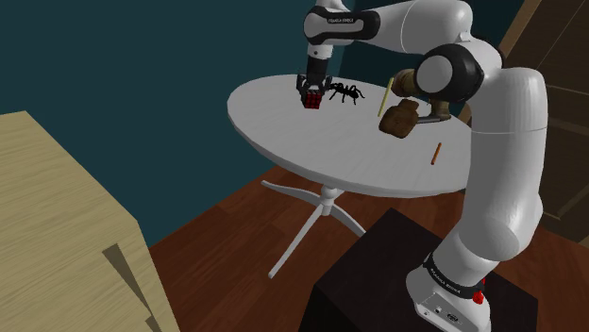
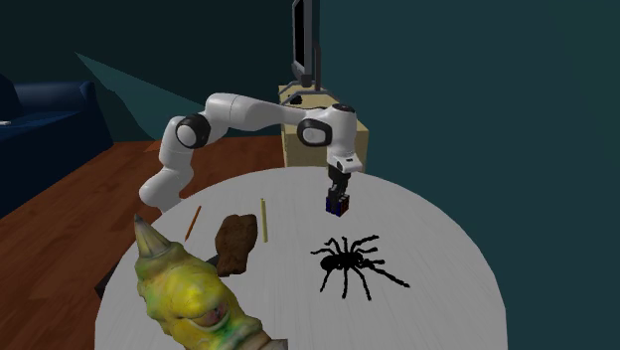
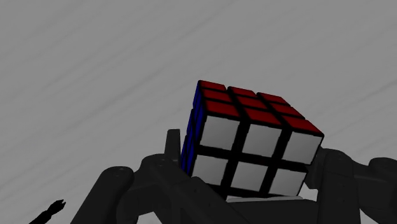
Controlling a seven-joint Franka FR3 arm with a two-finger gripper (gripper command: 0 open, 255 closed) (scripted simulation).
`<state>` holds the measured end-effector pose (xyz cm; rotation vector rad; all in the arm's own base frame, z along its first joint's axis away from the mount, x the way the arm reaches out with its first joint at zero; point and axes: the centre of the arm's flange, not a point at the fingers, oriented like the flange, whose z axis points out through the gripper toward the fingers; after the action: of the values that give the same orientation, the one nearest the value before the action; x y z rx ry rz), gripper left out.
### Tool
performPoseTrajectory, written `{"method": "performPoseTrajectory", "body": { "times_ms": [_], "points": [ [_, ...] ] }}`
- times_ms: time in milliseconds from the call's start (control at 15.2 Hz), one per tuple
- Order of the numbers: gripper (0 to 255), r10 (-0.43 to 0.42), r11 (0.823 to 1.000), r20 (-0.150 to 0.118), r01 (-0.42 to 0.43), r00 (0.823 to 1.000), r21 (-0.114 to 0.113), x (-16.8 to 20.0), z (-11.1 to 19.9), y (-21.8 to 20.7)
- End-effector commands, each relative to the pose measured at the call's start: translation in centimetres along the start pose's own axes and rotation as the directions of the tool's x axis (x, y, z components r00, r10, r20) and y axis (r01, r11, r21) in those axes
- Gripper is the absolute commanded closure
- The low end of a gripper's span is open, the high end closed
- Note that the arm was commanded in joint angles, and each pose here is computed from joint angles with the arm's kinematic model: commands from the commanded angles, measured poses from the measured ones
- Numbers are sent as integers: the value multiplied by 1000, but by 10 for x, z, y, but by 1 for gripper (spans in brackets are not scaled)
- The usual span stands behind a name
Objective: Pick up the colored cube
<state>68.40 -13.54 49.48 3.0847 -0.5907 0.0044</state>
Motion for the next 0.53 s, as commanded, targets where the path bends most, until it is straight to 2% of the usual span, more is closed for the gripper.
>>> {"method": "performPoseTrajectory", "body": {
  "times_ms": [0,462],
  "points": [
    [255,0,1000,1,0,1000,0,0,-8,0],
    [255,0,1000,1,0,1000,0,1,-45,0]
  ]
}}
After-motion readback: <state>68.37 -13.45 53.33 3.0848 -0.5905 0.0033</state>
